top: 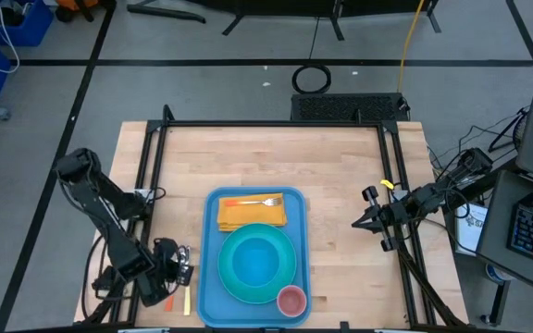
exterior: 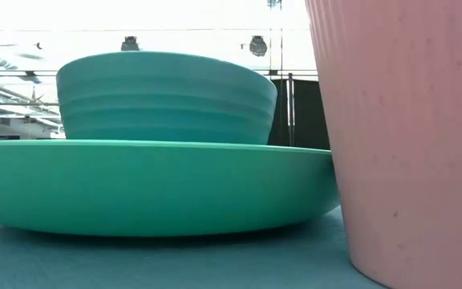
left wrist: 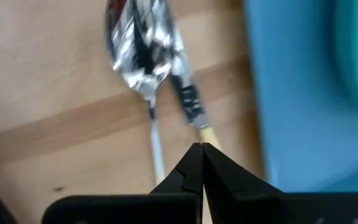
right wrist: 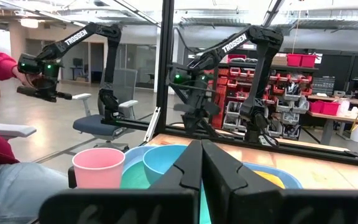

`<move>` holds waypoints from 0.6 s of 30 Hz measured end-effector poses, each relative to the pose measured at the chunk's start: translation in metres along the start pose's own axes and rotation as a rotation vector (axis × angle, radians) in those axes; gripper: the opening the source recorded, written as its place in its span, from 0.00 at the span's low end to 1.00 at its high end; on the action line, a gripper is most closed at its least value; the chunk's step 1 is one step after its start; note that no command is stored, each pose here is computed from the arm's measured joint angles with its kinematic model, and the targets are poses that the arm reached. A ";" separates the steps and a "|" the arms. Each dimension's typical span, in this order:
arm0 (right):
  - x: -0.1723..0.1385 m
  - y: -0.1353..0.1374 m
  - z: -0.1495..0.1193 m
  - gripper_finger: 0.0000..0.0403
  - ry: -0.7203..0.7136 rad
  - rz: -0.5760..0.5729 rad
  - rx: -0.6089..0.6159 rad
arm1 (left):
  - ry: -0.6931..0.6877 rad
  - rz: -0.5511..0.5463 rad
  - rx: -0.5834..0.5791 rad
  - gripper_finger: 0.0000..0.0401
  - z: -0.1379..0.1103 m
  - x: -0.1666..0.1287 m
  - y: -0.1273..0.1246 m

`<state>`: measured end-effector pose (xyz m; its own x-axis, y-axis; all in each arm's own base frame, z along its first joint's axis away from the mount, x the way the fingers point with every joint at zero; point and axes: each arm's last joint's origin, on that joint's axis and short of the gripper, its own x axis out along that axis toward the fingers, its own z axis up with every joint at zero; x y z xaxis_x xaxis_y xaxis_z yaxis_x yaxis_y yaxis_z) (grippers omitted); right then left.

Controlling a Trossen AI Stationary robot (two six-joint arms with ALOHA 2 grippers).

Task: Set up tray
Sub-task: Put the orange spoon to the right of the orange fork on the napkin on the blue serving tray

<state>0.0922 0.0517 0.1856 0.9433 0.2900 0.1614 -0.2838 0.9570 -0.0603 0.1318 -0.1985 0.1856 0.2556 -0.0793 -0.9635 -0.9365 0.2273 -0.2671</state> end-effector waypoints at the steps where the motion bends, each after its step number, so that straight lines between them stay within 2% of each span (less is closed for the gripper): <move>1: 0.000 0.000 0.000 0.00 0.000 0.000 0.000 | -0.002 0.006 -0.001 0.01 -0.002 0.003 0.000; 8: 0.000 0.000 0.000 0.00 0.000 0.000 0.000 | 0.060 0.143 0.005 0.01 -0.011 0.020 0.004; 15: 0.000 0.000 0.000 0.00 0.000 0.000 0.000 | 0.013 0.103 0.002 0.02 -0.011 0.022 0.004; 18: 0.000 0.000 0.000 0.00 0.000 0.000 0.000 | -0.013 0.078 -0.012 0.05 -0.010 0.022 0.003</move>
<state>0.0922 0.0517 0.1856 0.9434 0.2897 0.1614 -0.2835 0.9571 -0.0603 0.1322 -0.2097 0.1640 0.1845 -0.0489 -0.9816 -0.9565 0.2206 -0.1908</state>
